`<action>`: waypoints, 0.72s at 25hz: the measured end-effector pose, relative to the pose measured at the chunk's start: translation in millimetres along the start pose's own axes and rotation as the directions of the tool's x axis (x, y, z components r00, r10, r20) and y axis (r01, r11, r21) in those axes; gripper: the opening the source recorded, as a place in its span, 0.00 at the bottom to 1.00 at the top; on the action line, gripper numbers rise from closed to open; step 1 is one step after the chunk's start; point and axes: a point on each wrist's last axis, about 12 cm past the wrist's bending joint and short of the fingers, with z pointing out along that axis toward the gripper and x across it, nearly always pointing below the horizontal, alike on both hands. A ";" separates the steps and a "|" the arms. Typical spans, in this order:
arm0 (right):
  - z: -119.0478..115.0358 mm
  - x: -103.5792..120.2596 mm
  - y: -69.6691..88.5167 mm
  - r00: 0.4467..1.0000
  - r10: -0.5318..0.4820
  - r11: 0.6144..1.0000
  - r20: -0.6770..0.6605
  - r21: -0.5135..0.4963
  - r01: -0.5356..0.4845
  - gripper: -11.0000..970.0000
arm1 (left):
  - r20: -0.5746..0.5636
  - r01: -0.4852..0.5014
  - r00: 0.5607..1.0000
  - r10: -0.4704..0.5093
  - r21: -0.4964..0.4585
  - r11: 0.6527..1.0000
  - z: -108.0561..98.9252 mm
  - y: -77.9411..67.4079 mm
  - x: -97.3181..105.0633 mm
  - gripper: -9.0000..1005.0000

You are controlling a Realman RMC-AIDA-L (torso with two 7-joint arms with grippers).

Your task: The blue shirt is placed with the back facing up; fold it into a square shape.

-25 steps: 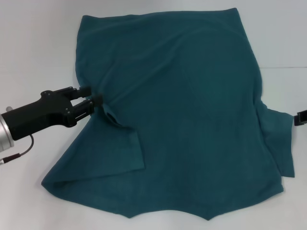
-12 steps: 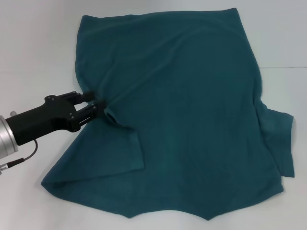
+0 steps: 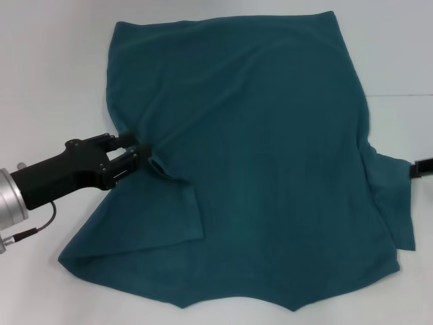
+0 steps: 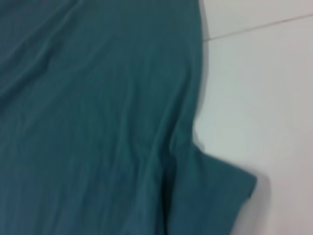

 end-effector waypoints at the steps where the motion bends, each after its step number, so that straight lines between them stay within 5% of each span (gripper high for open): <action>1: 3.0 -3.1 1.0 1.000 -0.004 1.000 -0.001 -0.002 0.004 0.63 | 0.001 -0.001 1.000 0.001 0.000 1.000 0.2 -0.1 0.1 0.44; 18: 20.3 -5.6 0.8 0.999 -0.005 1.000 -0.036 0.011 0.005 0.62 | 0.003 0.001 1.000 -0.001 -0.029 1.000 -3.2 0.2 7.3 0.44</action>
